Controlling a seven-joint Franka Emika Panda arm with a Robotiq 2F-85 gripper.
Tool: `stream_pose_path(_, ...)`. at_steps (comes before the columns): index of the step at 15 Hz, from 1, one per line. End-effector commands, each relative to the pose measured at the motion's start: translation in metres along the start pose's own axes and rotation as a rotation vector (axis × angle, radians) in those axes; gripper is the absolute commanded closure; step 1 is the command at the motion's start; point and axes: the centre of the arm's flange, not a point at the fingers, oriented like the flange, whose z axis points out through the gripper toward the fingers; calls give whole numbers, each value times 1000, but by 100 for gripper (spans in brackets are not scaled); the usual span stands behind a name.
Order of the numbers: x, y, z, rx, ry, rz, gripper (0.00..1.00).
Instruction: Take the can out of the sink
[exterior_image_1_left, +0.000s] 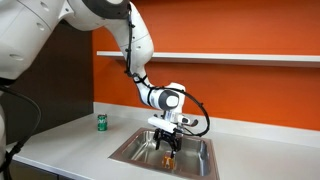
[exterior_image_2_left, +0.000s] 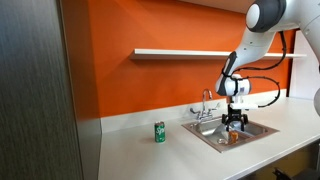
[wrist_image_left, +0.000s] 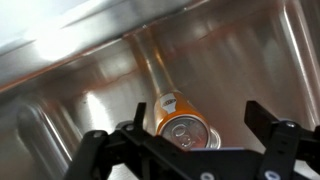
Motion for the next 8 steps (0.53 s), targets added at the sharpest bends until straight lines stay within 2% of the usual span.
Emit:
stream_pose_path(1,13,3,3,-7,-10,-25,0)
stream_pose_path(8,20,8,14,-21,-20,-21,0)
